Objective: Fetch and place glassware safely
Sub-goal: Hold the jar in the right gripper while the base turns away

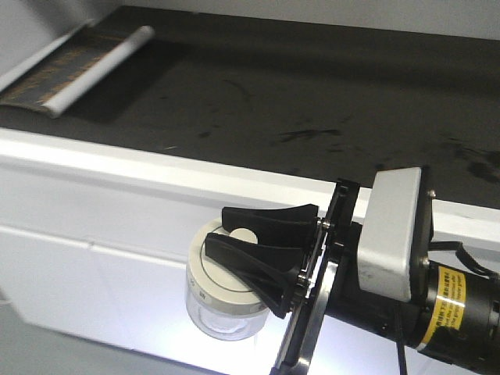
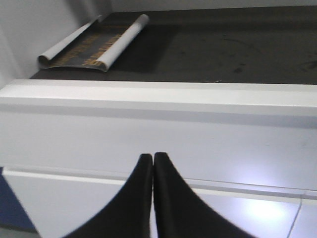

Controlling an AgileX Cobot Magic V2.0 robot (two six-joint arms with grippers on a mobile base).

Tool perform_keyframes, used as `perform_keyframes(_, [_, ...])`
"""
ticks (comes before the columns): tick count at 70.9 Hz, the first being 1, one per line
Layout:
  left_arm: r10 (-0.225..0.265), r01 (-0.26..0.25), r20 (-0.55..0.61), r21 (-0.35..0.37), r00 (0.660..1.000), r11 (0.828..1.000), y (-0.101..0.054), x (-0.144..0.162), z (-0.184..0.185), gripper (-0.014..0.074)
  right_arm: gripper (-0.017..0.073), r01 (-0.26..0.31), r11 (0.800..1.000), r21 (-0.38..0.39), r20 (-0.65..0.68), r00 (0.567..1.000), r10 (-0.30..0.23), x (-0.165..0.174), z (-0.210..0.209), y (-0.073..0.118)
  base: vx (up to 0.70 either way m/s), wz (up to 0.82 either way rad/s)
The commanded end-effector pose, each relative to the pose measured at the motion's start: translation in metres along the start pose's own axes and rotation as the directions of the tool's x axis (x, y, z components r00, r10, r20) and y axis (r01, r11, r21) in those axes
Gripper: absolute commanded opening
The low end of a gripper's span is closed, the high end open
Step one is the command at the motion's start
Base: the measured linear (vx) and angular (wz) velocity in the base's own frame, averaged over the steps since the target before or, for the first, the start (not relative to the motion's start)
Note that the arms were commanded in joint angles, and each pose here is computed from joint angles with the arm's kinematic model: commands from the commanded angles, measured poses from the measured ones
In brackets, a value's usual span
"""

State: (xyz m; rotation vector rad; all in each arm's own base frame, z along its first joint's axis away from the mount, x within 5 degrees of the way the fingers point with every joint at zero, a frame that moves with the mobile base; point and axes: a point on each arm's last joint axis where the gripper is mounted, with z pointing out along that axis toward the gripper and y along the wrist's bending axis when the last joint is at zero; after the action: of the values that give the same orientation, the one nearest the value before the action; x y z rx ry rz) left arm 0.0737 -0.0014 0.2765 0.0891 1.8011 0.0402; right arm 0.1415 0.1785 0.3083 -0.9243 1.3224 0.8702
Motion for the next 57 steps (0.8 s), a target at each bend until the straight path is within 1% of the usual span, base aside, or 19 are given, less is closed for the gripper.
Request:
perform_keyframes(1, [-0.013, 0.013, 0.082, 0.001, 0.997, 1.000, 0.0006, -0.0139, -0.0018, -0.0007, -0.0003, 0.007, 1.000, -0.030, 0.132, 0.991, -0.003, -0.0239, -0.0022, 0.0030, -0.07, 0.67])
perform_keyframes(31, [-0.013, 0.013, 0.082, 0.001, 0.997, 1.000, 0.0006, -0.0139, -0.0018, -0.0007, -0.0003, 0.009, 0.999, -0.031, 0.131, 0.991, -0.005, -0.0238, -0.0022, 0.0031, -0.06, 0.77])
perform_keyframes(57, [-0.013, 0.013, 0.082, 0.001, 0.997, 1.000, 0.0006, -0.0139, -0.0018, -0.0007, -0.0003, 0.011, 0.999, -0.031, 0.130, 0.991, -0.007, -0.0238, -0.0022, 0.0032, 0.03, 0.83])
